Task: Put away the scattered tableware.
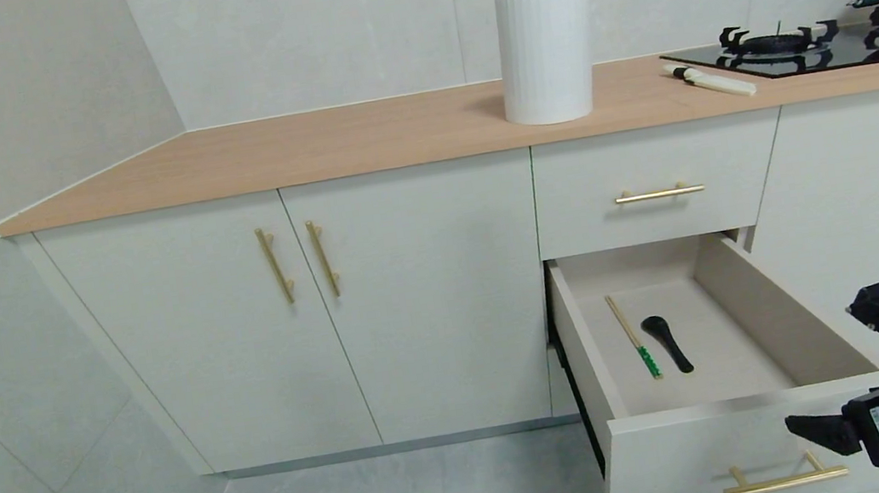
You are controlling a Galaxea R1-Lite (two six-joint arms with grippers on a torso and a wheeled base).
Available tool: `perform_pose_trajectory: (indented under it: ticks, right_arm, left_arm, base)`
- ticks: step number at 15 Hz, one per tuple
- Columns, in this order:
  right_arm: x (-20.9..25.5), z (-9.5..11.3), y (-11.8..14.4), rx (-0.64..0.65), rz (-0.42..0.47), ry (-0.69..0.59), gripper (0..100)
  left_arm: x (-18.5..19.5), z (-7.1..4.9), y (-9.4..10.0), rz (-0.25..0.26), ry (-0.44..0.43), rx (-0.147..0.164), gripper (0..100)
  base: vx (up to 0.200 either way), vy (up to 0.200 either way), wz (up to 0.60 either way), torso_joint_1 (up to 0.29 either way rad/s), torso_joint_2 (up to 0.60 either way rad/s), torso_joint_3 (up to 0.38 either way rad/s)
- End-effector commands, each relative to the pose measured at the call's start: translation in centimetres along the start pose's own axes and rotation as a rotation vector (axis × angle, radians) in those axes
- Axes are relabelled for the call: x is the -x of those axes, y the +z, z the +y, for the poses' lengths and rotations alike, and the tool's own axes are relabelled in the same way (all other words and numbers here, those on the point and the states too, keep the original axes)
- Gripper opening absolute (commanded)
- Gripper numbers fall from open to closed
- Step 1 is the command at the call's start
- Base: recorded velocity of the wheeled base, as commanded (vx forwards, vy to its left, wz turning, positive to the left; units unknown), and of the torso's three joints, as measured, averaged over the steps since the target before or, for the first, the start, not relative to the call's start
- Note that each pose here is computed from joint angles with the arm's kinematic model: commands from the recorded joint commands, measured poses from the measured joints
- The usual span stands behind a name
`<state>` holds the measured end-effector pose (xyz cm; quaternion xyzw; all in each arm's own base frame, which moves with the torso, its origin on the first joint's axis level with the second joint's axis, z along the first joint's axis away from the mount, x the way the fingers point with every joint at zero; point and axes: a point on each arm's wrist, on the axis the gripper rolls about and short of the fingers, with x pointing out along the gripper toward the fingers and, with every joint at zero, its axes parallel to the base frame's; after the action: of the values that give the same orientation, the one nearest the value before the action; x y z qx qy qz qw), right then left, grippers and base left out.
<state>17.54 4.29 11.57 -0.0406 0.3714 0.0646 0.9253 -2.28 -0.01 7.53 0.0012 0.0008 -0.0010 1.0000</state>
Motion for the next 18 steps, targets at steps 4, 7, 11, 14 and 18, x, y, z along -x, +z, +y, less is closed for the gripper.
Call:
perform_pose_trajectory:
  ticks: [4,7,11,14,18]
  right_arm:
    - [-1.7,0.8,0.1,0.002,0.135,0.022,100]
    - [-3.7,1.1,0.1,-0.044,0.198,0.011,100]
    - [-5.9,1.2,-0.2,-0.048,0.212,-0.001,100]
    - [-6.3,0.8,-0.3,-0.066,0.168,-0.01,100]
    - [-7.1,0.4,-0.2,-0.082,0.152,-0.023,100]
  left_arm:
    - [0.0,0.0,0.0,0.0,0.0,0.001,100]
    - [0.0,0.0,0.0,0.0,0.0,-0.001,100]
    - [0.0,0.0,0.0,0.0,0.0,-0.001,100]
    - [0.0,0.0,0.0,0.0,0.0,0.001,100]
    - [0.0,0.0,0.0,0.0,0.0,0.001,100]
  base:
    - [0.0,0.0,0.0,0.0,0.0,0.0]
    - [0.0,0.0,0.0,0.0,0.0,0.0]
    - [0.0,0.0,0.0,0.0,0.0,0.0]
    - [0.0,0.0,0.0,0.0,0.0,0.0]
    - [0.0,0.0,0.0,0.0,0.0,0.0]
